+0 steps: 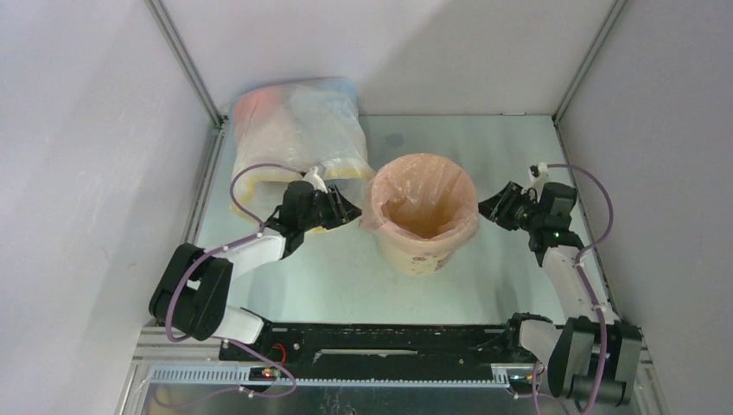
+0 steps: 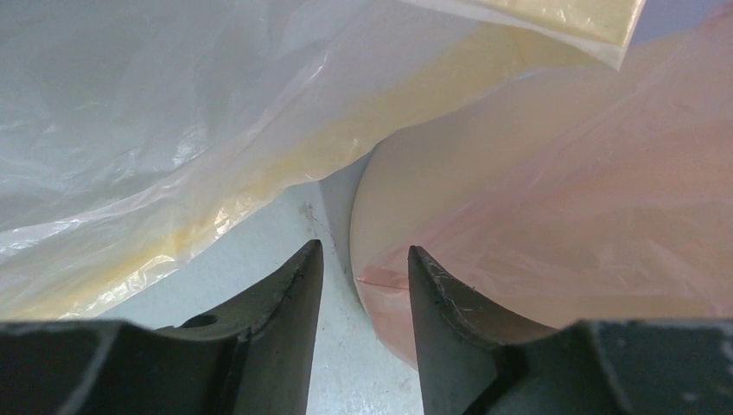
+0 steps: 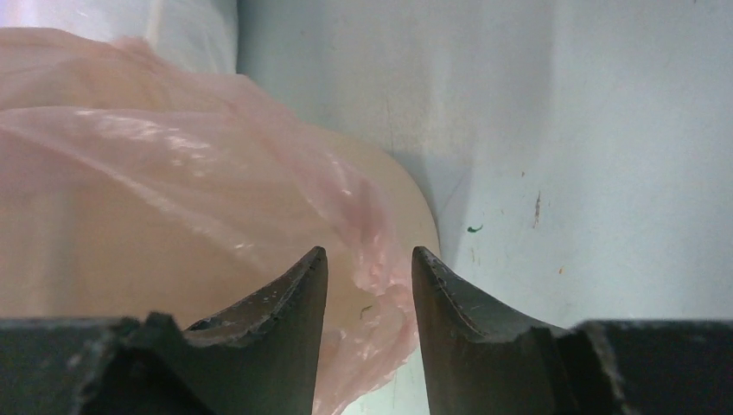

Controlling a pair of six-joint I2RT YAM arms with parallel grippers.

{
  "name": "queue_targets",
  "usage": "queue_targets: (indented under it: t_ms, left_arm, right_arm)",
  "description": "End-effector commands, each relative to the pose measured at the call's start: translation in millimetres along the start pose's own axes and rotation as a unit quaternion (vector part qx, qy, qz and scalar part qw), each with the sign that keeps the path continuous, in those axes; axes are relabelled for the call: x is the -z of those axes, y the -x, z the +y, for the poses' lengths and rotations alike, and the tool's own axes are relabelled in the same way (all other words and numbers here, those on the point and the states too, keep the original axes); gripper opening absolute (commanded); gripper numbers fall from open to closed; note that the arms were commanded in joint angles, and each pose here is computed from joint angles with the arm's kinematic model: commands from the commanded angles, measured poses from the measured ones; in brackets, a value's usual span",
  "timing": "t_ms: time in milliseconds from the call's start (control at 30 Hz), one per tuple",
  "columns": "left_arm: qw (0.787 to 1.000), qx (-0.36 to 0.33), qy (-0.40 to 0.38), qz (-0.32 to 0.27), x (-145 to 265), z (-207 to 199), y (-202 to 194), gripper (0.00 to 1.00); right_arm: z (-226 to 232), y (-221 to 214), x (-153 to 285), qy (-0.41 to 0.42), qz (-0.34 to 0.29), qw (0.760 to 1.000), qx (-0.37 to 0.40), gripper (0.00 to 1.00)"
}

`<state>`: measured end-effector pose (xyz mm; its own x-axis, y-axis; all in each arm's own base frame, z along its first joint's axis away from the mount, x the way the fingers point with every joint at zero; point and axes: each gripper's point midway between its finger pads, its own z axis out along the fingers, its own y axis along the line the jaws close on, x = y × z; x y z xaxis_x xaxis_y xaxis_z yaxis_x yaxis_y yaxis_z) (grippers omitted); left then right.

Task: Put the trash bags into the trash bin

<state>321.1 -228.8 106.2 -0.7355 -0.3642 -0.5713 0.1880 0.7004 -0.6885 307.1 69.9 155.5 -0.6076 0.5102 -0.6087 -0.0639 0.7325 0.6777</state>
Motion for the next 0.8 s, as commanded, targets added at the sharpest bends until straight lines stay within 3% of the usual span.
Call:
queue_targets:
  t_ms: [0,100,267,433,533,767]
  left_arm:
    - [0.999,-0.017,-0.032,-0.009,-1,-22,12,0.47]
    - [0.999,-0.016,-0.037,0.007,-8,-23,6,0.48]
    - [0.999,-0.013,-0.037,0.014,-15,-21,2,0.42]
    - [0.999,-0.013,-0.037,0.024,-21,-16,-4,0.37]
    - [0.999,-0.014,-0.030,0.023,-21,-12,-6,0.37]
    - [0.999,-0.043,0.008,0.003,-6,-5,6,0.41]
  right_arm:
    - [-3,-6,-14,0.011,0.023,1.000,-0.003,0.43]
    - [-13,-13,-24,0.003,0.039,0.999,-0.022,0.39]
    - [-26,-22,-41,-0.005,0.058,0.997,-0.040,0.14]
    - [-30,-35,-51,0.007,0.085,0.995,-0.057,0.04]
    - [-35,-40,-55,0.003,0.095,0.993,-0.063,0.05]
    - [-28,-20,-35,-0.009,0.057,0.997,-0.048,0.25]
